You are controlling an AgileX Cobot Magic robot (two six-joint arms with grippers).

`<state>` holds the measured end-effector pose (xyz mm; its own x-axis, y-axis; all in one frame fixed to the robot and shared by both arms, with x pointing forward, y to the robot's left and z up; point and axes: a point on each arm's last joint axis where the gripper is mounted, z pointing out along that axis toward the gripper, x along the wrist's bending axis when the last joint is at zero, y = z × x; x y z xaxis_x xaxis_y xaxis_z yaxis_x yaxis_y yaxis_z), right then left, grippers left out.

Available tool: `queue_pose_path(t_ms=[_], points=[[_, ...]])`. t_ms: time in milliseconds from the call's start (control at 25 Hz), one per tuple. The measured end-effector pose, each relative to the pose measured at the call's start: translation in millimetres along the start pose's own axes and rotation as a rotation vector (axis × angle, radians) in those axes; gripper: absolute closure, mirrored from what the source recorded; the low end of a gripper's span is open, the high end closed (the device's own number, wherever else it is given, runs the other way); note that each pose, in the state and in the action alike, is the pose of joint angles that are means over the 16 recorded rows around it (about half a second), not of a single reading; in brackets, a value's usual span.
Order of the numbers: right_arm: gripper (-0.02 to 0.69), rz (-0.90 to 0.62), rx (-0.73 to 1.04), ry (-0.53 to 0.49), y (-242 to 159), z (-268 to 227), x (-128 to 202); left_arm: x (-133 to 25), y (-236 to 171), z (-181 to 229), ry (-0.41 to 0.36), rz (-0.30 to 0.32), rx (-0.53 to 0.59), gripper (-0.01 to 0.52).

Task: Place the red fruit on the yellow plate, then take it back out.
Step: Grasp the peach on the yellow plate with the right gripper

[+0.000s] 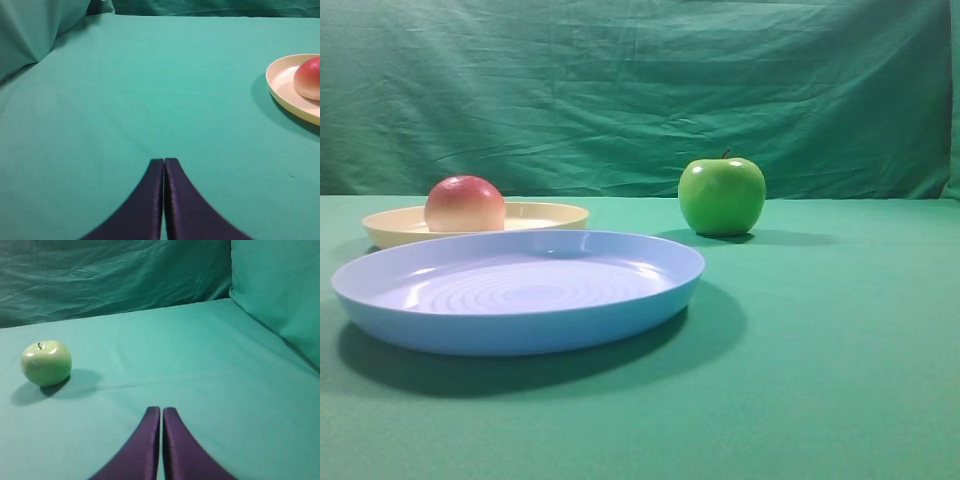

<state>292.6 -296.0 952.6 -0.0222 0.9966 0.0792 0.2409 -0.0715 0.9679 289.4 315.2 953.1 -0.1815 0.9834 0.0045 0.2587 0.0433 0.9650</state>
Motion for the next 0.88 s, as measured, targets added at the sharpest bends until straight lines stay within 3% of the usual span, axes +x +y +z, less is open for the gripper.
queue_pose_path(t_ms=[440, 880], points=[[0.665, 0.009, 0.058, 0.0, -6.0, 0.2, -0.1, 0.0, 0.0, 0.0, 0.0, 0.0, 0.0, 0.514], [0.665, 0.033, -0.001, 0.011, 6.8, -0.3, 1.5, 0.0, 0.0, 0.0, 0.0, 0.0, 0.0, 0.514]])
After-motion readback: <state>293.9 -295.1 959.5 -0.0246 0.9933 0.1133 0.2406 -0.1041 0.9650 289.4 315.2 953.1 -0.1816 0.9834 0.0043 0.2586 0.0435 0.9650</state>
